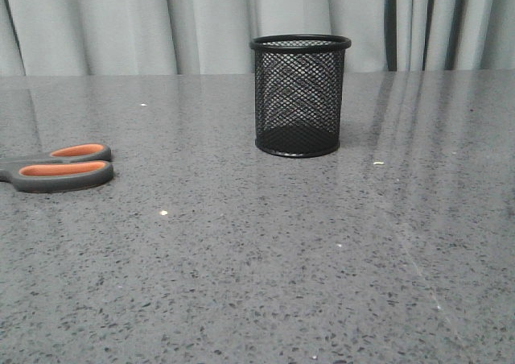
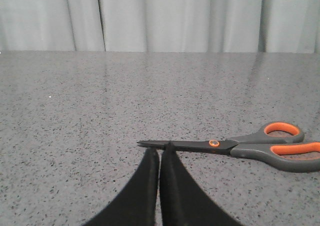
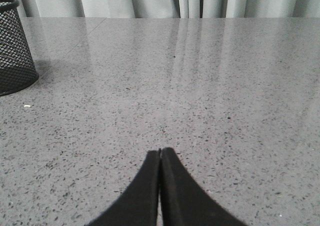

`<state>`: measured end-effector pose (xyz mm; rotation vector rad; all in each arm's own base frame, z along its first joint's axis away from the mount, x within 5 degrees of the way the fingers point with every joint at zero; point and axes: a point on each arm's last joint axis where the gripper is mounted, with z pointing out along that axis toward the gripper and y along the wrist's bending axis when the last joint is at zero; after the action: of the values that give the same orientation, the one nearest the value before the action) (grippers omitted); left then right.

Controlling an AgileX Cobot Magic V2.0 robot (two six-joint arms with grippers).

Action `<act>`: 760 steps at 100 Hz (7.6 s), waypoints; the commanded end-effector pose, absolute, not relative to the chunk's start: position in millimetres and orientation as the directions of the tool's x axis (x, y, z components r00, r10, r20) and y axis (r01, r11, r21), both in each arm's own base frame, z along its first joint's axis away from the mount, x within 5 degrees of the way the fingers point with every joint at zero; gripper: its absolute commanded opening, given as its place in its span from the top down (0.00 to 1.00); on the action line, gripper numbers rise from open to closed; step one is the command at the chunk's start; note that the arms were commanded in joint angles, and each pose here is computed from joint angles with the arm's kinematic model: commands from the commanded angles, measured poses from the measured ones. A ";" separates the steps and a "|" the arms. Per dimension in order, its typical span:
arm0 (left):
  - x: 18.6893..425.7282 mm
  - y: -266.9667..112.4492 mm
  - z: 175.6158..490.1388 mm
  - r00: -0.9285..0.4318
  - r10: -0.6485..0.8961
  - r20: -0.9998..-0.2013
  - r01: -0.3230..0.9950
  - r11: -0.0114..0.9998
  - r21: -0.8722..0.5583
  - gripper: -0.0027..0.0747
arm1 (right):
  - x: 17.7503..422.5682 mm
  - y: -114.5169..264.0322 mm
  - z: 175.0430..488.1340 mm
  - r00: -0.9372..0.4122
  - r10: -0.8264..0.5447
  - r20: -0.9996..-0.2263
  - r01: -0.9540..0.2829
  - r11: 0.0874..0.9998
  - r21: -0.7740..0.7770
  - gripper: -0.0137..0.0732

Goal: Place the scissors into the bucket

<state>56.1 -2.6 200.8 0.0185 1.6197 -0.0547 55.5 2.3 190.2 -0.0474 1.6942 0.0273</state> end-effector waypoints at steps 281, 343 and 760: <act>136.4 -38.5 386.5 -0.577 0.176 -0.798 0.414 0.905 -0.099 0.80 | 131.4 19.7 378.2 -0.455 0.000 -0.890 -0.168 0.982 0.086 0.47; 178.5 -46.7 403.2 -0.625 0.420 -0.658 0.609 0.789 -0.076 0.42 | 131.6 21.1 378.0 -0.458 0.004 -0.889 -0.176 0.980 0.095 0.40; 296.9 -94.8 300.4 0.086 0.985 -0.152 0.990 -0.068 0.123 0.81 | 129.8 29.3 377.5 -0.459 -0.040 -0.887 -0.245 0.966 0.083 0.40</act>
<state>311.3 -95.4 272.5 2.1822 2.0380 -0.0507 126.3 29.5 361.4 -0.2132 2.1355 0.2441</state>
